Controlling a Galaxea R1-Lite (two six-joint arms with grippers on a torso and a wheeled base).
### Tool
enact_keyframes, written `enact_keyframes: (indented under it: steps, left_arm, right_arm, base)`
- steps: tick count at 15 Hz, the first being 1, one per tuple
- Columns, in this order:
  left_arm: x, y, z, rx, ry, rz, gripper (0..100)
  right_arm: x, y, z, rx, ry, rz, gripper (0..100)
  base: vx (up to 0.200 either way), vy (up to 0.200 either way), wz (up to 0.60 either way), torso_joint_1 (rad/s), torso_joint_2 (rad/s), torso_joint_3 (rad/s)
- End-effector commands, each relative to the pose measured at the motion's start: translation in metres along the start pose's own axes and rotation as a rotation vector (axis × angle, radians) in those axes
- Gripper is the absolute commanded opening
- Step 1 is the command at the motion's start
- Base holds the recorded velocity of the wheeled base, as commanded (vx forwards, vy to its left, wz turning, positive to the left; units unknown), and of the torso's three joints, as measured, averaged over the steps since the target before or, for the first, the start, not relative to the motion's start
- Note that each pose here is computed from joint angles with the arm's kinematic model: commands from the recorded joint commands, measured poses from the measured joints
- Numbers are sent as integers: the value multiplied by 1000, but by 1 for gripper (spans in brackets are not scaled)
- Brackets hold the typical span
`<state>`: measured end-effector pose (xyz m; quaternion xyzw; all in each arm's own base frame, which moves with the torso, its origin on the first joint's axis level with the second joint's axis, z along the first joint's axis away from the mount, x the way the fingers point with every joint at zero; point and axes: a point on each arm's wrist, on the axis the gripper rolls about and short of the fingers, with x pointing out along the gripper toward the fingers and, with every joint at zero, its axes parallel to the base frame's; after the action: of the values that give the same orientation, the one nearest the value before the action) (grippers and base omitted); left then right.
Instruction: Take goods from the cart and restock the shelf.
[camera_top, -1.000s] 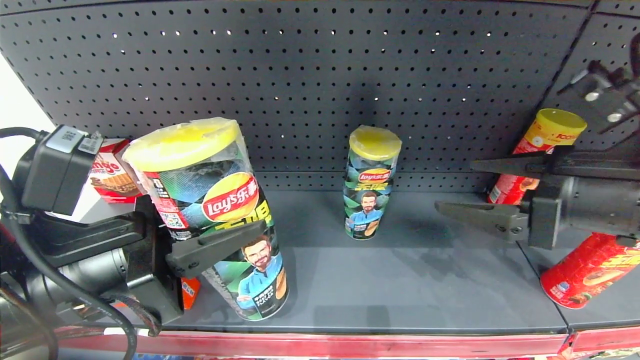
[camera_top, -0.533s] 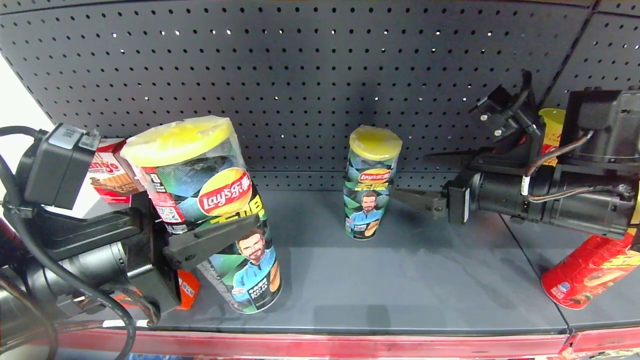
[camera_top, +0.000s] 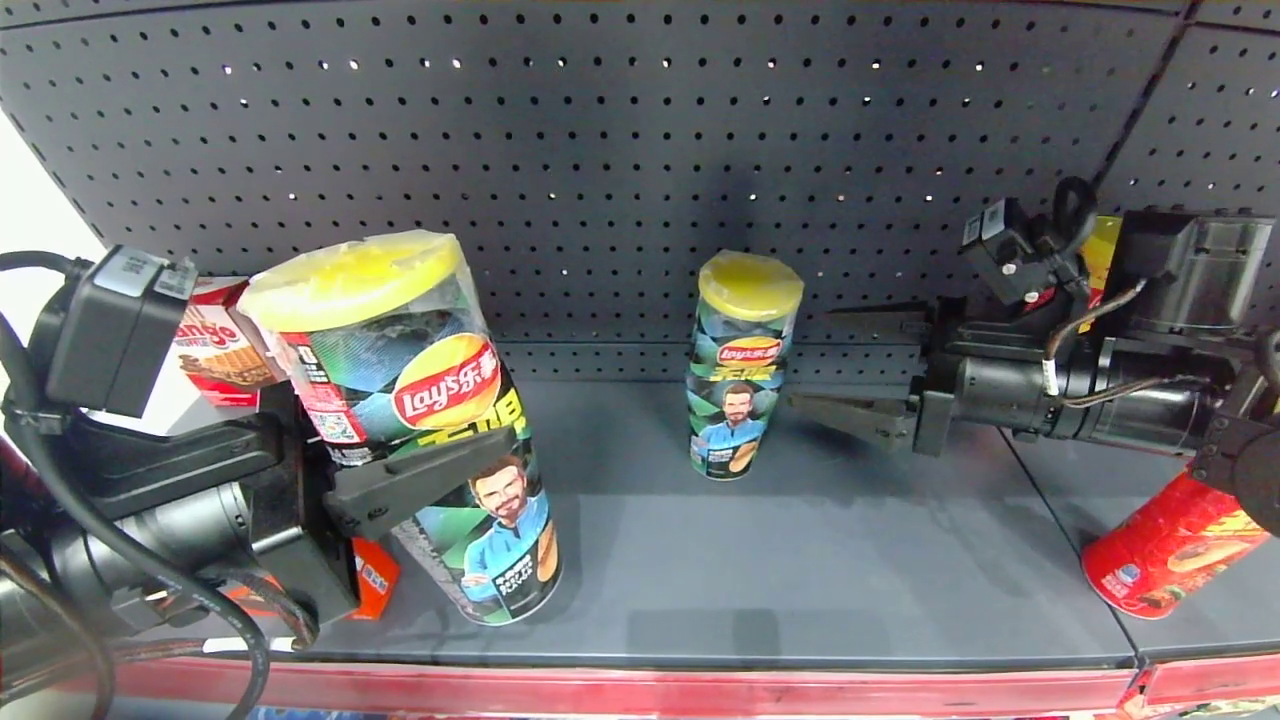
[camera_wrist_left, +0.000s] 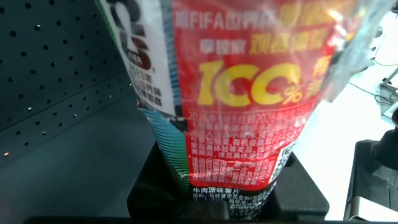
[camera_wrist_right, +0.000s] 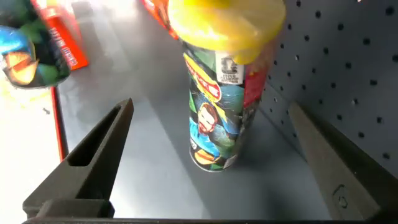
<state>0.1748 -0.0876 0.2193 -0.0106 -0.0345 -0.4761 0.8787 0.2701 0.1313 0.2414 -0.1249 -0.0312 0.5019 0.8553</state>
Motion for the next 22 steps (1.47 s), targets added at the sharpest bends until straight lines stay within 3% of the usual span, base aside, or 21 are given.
enact_keyframes:
  steps: [1, 17, 22]
  left_arm:
    - [1, 0, -1, -2, 2, -2, 0]
    - [2, 1, -1, -16, 3, -2, 0]
    - [7, 4, -3, -19, 2, -2, 0]
  right_arm:
    - [1, -4, -4, -3, 8, 3, 100]
    - [59, -34, -40, -8, 32, 27, 100]
    - [81, -34, -47, -10, 24, 56, 100]
  base:
    - [0, 0, 0, 0, 0, 0]
    - [0, 0, 0, 0, 0, 0]
    - [0, 0, 0, 0, 0, 0]
